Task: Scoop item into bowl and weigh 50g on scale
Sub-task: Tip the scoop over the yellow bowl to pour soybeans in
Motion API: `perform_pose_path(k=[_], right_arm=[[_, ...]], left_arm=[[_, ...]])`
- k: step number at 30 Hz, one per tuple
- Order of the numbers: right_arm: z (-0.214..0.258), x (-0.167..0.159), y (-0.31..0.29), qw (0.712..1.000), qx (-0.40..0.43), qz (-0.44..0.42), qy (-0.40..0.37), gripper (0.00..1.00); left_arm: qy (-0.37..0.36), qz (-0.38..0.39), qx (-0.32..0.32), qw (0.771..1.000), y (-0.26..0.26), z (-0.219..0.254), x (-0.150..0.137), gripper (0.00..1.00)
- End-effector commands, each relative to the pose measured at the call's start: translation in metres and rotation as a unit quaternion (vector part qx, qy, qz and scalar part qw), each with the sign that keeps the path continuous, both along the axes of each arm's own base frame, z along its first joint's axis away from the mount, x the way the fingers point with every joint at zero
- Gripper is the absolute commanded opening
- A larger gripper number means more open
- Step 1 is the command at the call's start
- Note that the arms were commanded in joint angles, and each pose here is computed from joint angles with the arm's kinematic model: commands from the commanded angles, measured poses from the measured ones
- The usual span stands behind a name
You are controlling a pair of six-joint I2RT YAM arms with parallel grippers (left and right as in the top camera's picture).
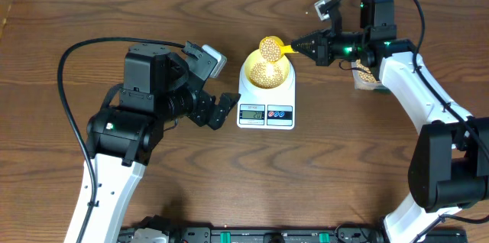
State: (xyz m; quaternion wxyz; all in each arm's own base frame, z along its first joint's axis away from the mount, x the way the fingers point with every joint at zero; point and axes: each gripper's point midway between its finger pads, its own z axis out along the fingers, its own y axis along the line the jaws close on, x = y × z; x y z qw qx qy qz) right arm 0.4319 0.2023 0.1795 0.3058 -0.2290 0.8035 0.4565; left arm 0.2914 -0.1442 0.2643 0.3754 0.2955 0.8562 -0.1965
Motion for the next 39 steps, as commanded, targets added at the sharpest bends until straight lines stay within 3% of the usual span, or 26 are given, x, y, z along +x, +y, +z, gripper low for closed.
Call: perform_pose_path(k=[1,39], right_arm=[[-0.0029,-0.0038,0.0062,0.999,-0.009,0.028,-0.035,0.01],[-0.0082,-0.0029,0.0075,0.998,-0.031,0.029,-0.051,0.01]], left_arm=[[0.005,0.000,-0.003,1.000,0.0002,-0.0028,0.0003,0.98],[0.005,0.000,-0.002,1.000,0.0003,-0.0028,0.0004,0.98]])
